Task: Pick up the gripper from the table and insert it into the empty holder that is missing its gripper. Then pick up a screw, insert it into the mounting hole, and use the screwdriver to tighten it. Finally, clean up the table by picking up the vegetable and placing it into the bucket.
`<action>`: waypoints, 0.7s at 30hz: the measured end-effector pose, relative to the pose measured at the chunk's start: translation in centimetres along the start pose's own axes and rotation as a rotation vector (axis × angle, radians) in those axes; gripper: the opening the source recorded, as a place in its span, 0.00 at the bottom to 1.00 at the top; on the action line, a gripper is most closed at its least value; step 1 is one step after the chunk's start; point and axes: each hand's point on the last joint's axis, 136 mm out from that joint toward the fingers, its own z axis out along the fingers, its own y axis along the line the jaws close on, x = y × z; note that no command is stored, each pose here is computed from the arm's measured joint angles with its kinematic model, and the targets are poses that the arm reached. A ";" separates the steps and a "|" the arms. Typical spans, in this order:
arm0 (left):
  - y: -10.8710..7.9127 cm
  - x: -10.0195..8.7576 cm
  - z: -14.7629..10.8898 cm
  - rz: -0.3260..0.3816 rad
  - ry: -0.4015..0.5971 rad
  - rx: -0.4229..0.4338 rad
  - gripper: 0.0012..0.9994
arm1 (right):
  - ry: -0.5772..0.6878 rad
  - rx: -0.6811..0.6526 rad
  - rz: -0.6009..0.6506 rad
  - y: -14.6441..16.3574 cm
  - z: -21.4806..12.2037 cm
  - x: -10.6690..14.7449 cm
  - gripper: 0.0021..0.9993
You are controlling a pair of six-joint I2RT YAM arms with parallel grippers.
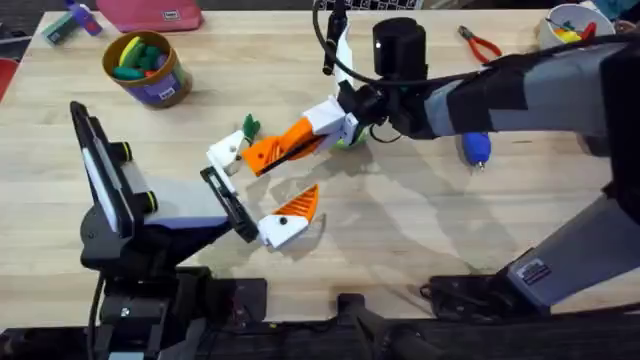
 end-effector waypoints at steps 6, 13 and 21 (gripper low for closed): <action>0.0 0.0 0.0 0.000 0.000 0.000 0.99 | -0.010 0.006 -0.013 -0.1 0.0 -0.2 0.01; 0.0 0.0 0.0 0.000 0.000 0.000 0.99 | -0.021 0.017 -0.008 -0.3 0.3 -0.3 0.01; 0.0 0.0 0.0 -0.006 0.000 0.000 0.99 | -0.021 0.021 -0.008 -0.4 0.6 -0.3 0.01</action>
